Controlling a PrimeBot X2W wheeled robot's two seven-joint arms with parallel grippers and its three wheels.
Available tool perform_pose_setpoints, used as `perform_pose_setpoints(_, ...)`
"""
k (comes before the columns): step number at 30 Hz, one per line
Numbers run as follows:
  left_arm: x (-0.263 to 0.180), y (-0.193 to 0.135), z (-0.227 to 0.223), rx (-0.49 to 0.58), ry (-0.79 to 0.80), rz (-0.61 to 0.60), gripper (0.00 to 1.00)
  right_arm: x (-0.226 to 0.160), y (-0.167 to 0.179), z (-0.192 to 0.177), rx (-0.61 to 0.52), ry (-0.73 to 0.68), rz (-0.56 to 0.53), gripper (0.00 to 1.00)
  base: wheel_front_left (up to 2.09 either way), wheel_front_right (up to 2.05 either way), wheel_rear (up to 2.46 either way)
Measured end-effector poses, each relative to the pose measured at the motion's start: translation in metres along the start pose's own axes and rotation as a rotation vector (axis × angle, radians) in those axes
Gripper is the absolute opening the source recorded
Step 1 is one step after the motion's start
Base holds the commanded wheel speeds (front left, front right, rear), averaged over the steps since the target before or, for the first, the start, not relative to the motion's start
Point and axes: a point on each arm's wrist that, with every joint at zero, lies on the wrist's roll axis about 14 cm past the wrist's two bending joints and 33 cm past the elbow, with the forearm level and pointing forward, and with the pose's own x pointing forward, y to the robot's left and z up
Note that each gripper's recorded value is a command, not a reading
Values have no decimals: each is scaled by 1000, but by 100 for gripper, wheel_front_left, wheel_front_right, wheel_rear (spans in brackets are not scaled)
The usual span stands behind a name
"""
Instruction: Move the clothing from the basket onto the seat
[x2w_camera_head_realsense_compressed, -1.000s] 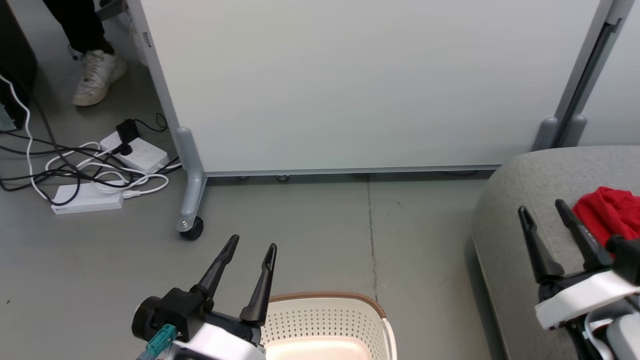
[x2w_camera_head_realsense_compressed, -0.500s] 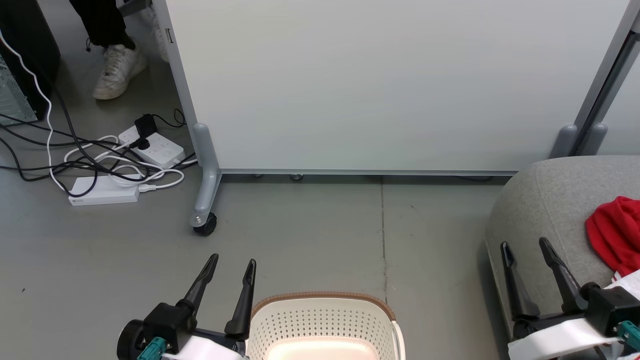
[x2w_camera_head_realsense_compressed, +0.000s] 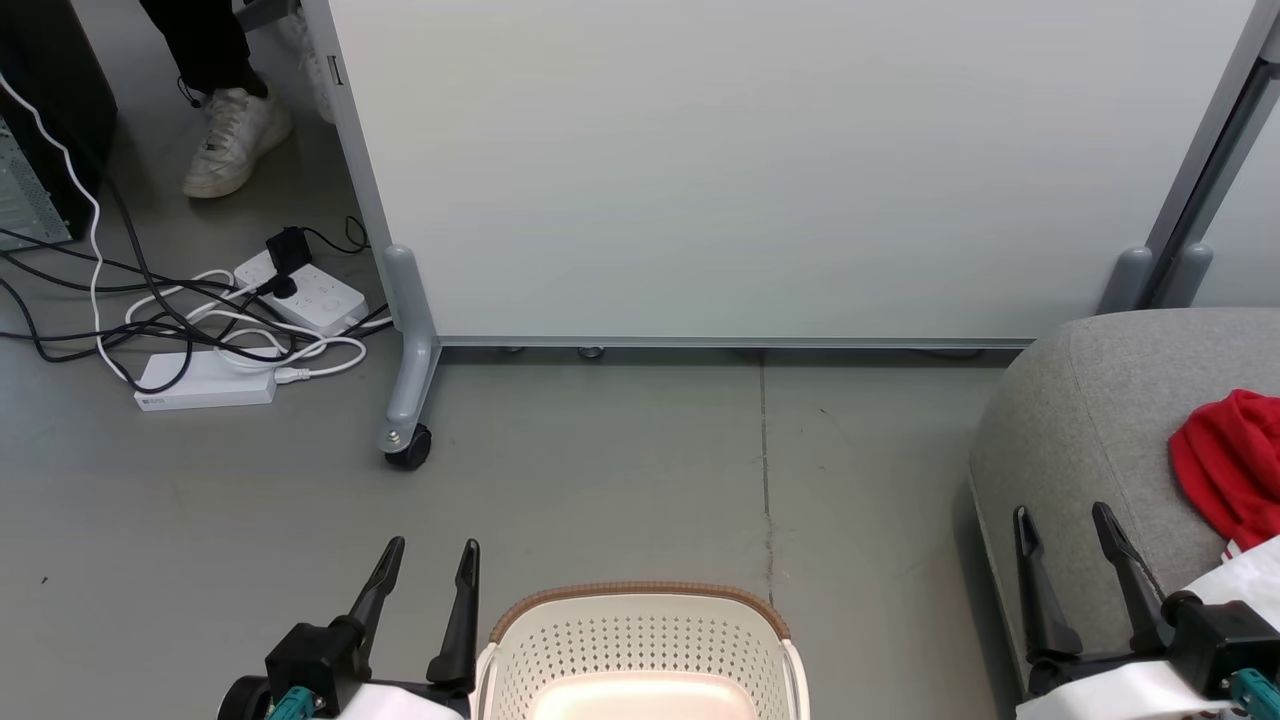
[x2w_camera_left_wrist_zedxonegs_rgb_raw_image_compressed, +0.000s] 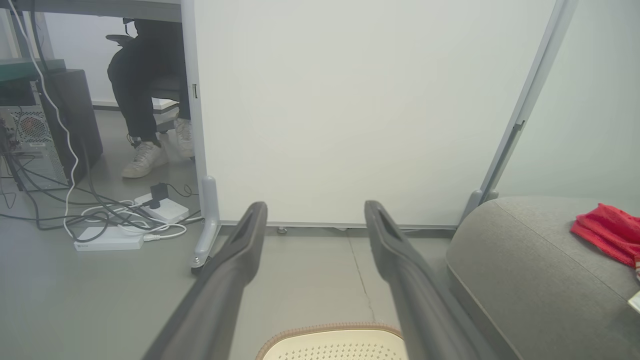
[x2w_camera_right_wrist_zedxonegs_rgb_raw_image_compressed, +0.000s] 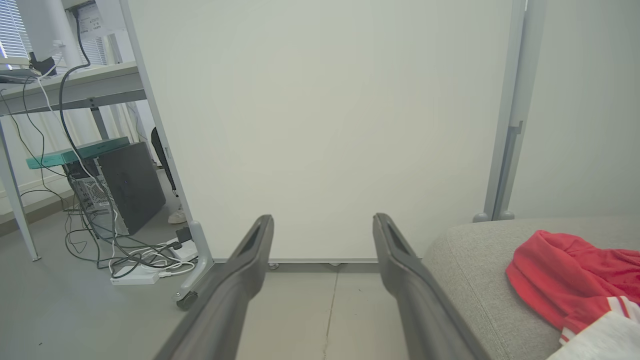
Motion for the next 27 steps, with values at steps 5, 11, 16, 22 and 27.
perform_pose_setpoints(5, 1, -2, 3, -5, -8, -9, 100, -1, 0, -4, -4, 12, -4, 100, 0, 0, 0)
perform_pose_setpoints(11, 0, -2, -7, -22, 24, -13, 100, -2, -3, -3, -3, 9, -15, 100, 0, 0, 0)
perform_pose_setpoints(16, -1, -2, -11, -37, 35, -14, 100, -2, -4, -2, -1, 6, -20, 100, 0, 0, 0)
perform_pose_setpoints(22, -1, -3, -11, -40, 35, -17, 100, -2, -4, -4, 3, 9, -22, 100, 0, 0, 0)
perform_pose_setpoints(27, -1, -3, -12, -45, 39, -19, 100, -3, -5, -5, 5, 14, -23, 100, 0, 0, 0)
